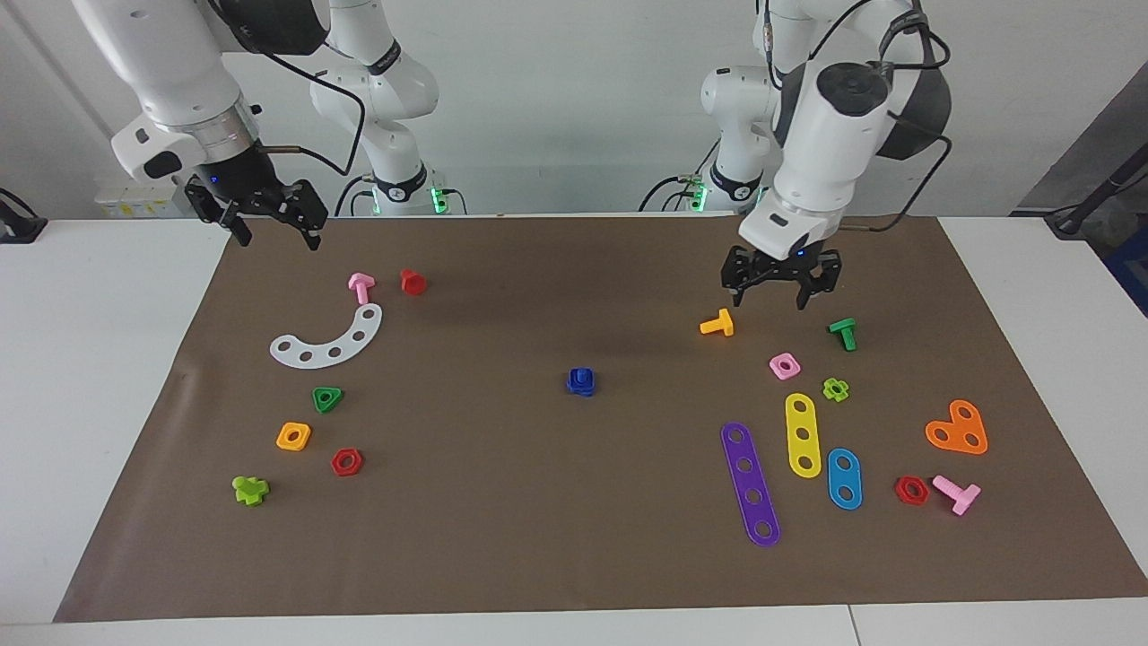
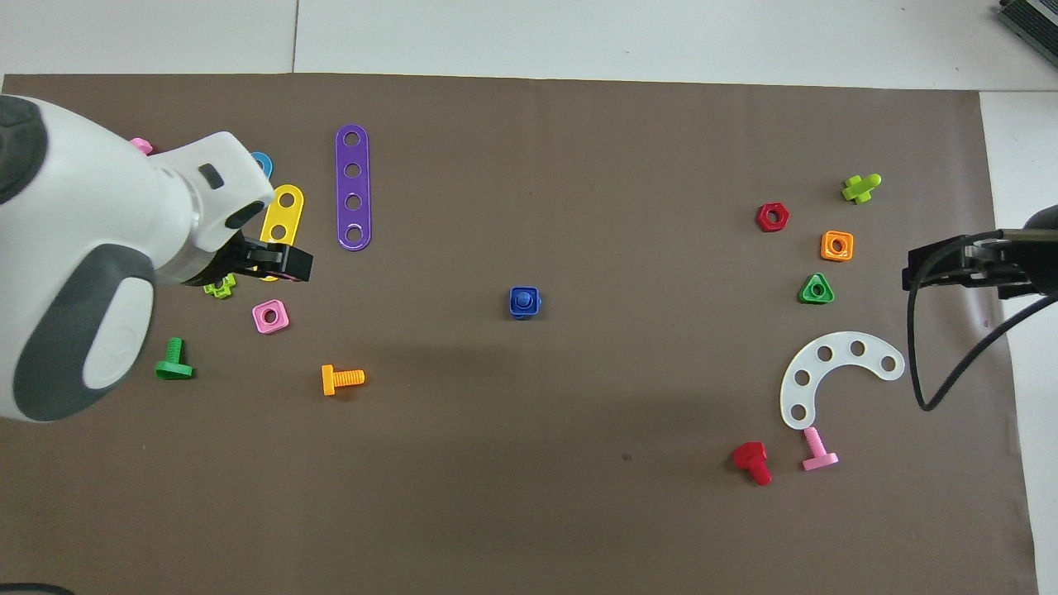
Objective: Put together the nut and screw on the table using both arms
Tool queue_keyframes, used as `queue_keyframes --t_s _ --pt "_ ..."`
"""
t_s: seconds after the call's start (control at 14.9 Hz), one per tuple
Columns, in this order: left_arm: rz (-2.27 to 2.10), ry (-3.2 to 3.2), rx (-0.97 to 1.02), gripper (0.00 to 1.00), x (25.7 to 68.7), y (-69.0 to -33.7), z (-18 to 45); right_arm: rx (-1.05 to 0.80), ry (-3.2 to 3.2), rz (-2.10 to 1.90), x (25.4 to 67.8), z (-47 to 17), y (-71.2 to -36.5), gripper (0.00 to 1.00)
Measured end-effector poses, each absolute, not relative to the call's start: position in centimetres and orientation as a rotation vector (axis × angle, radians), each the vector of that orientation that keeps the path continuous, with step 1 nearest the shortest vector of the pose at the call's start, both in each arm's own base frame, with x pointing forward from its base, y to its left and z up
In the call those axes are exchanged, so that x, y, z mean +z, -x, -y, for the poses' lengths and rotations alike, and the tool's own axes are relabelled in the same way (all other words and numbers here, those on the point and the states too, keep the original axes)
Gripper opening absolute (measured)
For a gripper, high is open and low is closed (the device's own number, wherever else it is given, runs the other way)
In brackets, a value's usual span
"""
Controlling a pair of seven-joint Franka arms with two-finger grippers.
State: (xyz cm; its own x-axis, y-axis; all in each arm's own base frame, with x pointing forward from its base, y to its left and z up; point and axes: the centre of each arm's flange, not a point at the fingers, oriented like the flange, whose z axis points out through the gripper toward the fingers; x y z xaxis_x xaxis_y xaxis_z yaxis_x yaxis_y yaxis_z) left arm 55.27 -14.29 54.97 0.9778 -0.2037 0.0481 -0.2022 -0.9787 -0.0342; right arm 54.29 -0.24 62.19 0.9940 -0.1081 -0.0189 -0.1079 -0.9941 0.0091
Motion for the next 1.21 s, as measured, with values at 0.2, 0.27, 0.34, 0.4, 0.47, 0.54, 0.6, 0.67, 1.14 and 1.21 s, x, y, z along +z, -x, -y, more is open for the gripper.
queue_keyframes --t_s 0.2,0.27,0.34,0.4,0.47,0.54,0.6,0.67,1.14,1.21 --pt "-0.269 3.099 -0.091 1.00 57.3 -54.7 9.8 -0.030 -3.129 0.169 62.2 0.2 -54.3 1.00" --pt "-0.241 3.102 -0.099 1.00 57.8 -54.6 8.7 -0.030 -3.129 0.169 62.2 0.2 -54.3 1.00" --pt "-0.217 3.104 -0.106 1.00 58.1 -54.6 7.7 -0.030 -3.129 0.169 62.2 0.2 -54.3 1.00" --pt "-0.207 3.104 -0.116 1.00 58.6 -54.6 6.7 -0.030 -3.129 0.169 62.2 0.2 -54.3 1.00" --pt "-0.208 3.103 -0.130 1.00 59.1 -54.6 5.9 -0.030 -3.129 0.169 62.2 0.2 -54.3 1.00" --pt "-0.207 3.102 -0.144 1.00 59.8 -54.6 5.2 -0.030 -3.129 0.169 62.2 0.2 -54.3 1.00" --pt "-0.202 3.101 -0.156 1.00 60.6 -54.7 4.5 -0.030 -3.129 0.169 62.2 0.2 -54.3 1.00" --pt "-0.194 3.100 -0.168 1.00 61.3 -54.8 3.9 -0.030 -3.129 0.169 62.2 0.2 -54.3 1.00" --pt "-0.139 3.119 -0.076 1.00 64.1 -54.4 1.5 -0.030 -3.129 0.169 62.2 0.2 -54.3 1.00" --pt "-0.139 3.125 -0.061 1.00 64.0 -54.3 1.6 -0.030 -3.129 0.169 62.2 0.2 -54.3 1.00"
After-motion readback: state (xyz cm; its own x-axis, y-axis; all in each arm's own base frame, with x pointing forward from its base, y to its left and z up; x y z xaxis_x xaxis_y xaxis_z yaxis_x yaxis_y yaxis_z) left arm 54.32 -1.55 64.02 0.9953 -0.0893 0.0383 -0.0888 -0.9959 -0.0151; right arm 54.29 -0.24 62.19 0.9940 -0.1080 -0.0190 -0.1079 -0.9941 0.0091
